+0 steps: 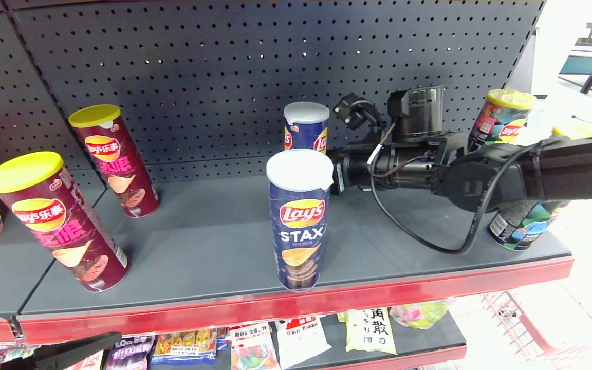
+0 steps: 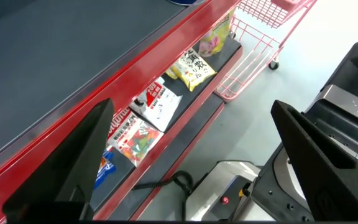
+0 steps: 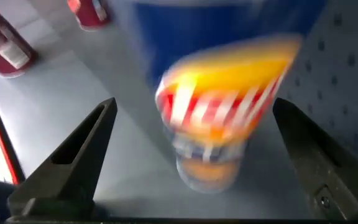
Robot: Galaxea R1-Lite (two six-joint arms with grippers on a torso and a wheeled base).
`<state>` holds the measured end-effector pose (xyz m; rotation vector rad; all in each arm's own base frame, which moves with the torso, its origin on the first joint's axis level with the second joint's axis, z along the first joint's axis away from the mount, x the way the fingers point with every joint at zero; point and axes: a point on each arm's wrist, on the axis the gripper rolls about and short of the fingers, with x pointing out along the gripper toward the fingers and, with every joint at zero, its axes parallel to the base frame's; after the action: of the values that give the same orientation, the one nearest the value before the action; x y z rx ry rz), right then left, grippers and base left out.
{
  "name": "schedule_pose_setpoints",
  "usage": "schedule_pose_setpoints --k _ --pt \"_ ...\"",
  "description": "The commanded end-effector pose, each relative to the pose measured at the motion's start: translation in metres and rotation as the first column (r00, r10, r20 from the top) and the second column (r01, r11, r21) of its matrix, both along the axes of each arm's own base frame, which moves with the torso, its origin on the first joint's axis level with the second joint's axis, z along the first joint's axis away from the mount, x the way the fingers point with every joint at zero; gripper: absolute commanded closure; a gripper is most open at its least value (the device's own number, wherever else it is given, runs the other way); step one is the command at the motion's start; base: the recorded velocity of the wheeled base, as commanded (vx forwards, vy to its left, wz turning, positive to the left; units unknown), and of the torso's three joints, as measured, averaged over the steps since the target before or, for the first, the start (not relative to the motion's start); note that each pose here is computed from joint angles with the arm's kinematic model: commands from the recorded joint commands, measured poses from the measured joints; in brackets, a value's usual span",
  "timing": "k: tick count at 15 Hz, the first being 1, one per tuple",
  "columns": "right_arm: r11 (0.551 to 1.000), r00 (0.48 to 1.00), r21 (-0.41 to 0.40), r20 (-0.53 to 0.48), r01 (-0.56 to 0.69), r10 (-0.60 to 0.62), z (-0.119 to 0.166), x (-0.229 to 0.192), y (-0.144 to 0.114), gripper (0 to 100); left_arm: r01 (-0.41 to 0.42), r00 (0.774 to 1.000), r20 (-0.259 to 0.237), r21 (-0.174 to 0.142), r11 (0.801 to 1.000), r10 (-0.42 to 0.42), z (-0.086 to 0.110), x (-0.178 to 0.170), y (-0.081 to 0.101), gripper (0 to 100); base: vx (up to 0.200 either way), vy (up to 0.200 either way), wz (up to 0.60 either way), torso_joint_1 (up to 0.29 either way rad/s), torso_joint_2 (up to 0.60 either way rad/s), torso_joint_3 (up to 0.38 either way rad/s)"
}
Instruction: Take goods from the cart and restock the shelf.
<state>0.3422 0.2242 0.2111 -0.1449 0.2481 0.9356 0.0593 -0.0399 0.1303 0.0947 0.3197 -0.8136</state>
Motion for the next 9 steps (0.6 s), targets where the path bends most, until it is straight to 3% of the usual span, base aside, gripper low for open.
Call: schedule_pose_setpoints --k 1,6,9 --pt "0.999 0.999 -0.003 -0.014 0.040 -0.040 0.008 -0.019 -0.020 0 -0.002 1.000 -0.007 0.004 1.000 0.002 0.000 0.001 -0.001 0 0.000 0.000 0.00 0.000 0.00 0.000" --pt "0.990 0.988 -0.034 -0.076 0.133 -0.136 0.004 -0.061 -0.050 0 -0.013 0.999 -0.034 0.024 1.000 0.013 0.002 0.010 -0.005 0 0.000 0.000 0.00 0.000 0.00 0.000" --pt "0.986 0.982 -0.063 -0.096 0.154 -0.160 -0.001 -0.106 -0.077 0 -0.037 0.996 -0.074 0.062 0.997 0.042 0.008 0.031 -0.015 0 0.000 0.000 0.00 0.000 0.00 0.000"
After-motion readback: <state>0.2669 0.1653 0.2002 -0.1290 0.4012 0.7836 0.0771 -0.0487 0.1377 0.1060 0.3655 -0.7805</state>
